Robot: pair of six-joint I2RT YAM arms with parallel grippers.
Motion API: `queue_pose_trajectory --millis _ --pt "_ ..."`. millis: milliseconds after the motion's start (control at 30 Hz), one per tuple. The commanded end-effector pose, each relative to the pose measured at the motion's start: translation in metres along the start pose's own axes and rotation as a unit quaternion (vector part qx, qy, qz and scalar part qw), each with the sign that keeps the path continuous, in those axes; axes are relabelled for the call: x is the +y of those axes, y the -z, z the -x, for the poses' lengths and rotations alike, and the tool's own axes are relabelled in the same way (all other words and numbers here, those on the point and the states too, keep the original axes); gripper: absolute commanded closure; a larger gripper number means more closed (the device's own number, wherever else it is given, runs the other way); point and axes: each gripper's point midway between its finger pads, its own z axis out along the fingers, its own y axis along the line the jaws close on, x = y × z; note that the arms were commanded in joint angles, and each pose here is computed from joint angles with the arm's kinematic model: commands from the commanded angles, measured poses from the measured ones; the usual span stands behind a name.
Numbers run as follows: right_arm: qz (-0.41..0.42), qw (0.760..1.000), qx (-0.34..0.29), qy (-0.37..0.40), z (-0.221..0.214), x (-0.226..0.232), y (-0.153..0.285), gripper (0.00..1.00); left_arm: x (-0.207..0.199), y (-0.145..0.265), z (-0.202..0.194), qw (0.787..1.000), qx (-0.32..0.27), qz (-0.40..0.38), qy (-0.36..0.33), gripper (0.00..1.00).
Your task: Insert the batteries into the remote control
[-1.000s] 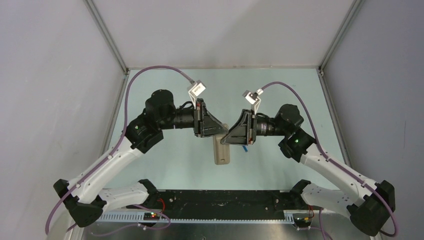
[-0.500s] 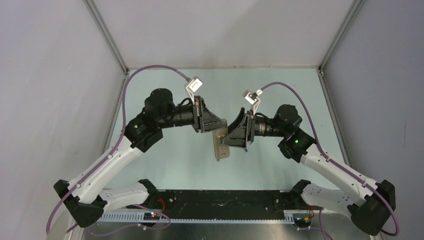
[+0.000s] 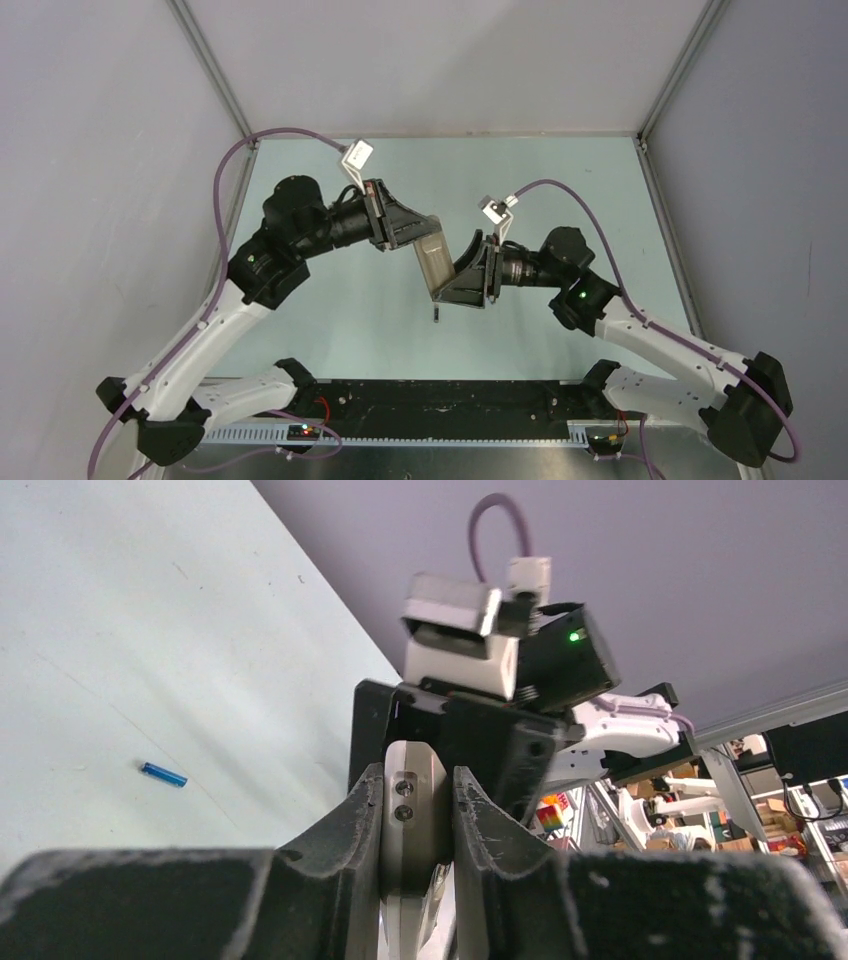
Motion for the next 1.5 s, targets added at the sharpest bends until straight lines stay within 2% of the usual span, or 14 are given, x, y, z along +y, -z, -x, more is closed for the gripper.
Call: queue_pose_trajectory --millis 0,167,200,300,367,567,867,967,1067,1233,1333,1367,1400,1467 --pt "0.051 0.998 -0.036 0.005 0.014 0.022 -0.008 0.42 -0.027 0.013 0.023 0.999 -0.039 -0.028 -0.008 1.00" --pt "0.060 0.997 -0.047 0.000 0.018 0.026 -0.011 0.77 -0.031 0.016 0.019 0.999 -0.031 -0.039 -0.018 0.96" --pt "0.061 0.997 -0.045 -0.001 0.017 0.026 -0.011 0.80 -0.034 0.017 0.017 0.998 -0.025 -0.046 -0.024 0.92" --pt "0.065 0.997 -0.035 -0.005 0.014 0.027 -0.010 0.92 -0.036 0.023 0.010 0.996 -0.008 -0.065 -0.058 0.63" --pt "0.068 0.997 -0.021 -0.011 0.011 0.027 -0.008 0.95 -0.033 0.028 0.005 0.995 0.000 -0.072 -0.068 0.51" --pt "0.076 0.996 0.037 -0.006 -0.005 0.029 -0.004 0.97 -0.025 0.040 -0.014 0.994 0.032 -0.089 -0.063 0.33" --pt "0.092 0.992 0.084 -0.008 -0.016 0.031 -0.009 0.97 -0.010 0.035 -0.036 0.993 0.073 -0.089 -0.031 0.28" --pt "0.091 0.992 0.089 -0.012 -0.017 0.029 -0.012 0.97 -0.006 0.033 -0.043 0.991 0.092 -0.094 -0.026 0.35" --pt "0.092 0.991 0.092 -0.013 -0.018 0.028 -0.012 0.98 -0.002 0.029 -0.047 0.991 0.104 -0.089 -0.010 0.49" --pt "0.087 0.991 0.099 -0.014 -0.021 0.024 -0.012 0.98 -0.006 0.031 -0.042 0.992 0.096 -0.087 -0.007 0.61" --pt "0.093 0.990 0.102 -0.019 -0.021 0.024 -0.012 0.97 -0.003 0.030 -0.042 0.992 0.094 -0.082 -0.004 0.87" --pt "0.093 0.990 0.102 -0.027 -0.020 0.024 -0.012 0.94 -0.002 0.029 -0.042 0.992 0.095 -0.081 -0.003 0.96" --pt "0.093 0.990 0.102 -0.031 -0.020 0.022 -0.014 0.90 -0.001 0.029 -0.043 0.992 0.096 -0.079 -0.001 0.98" --pt "0.086 0.991 0.096 -0.040 -0.016 0.019 -0.014 0.62 0.001 0.028 -0.042 0.993 0.091 -0.072 -0.001 1.00"
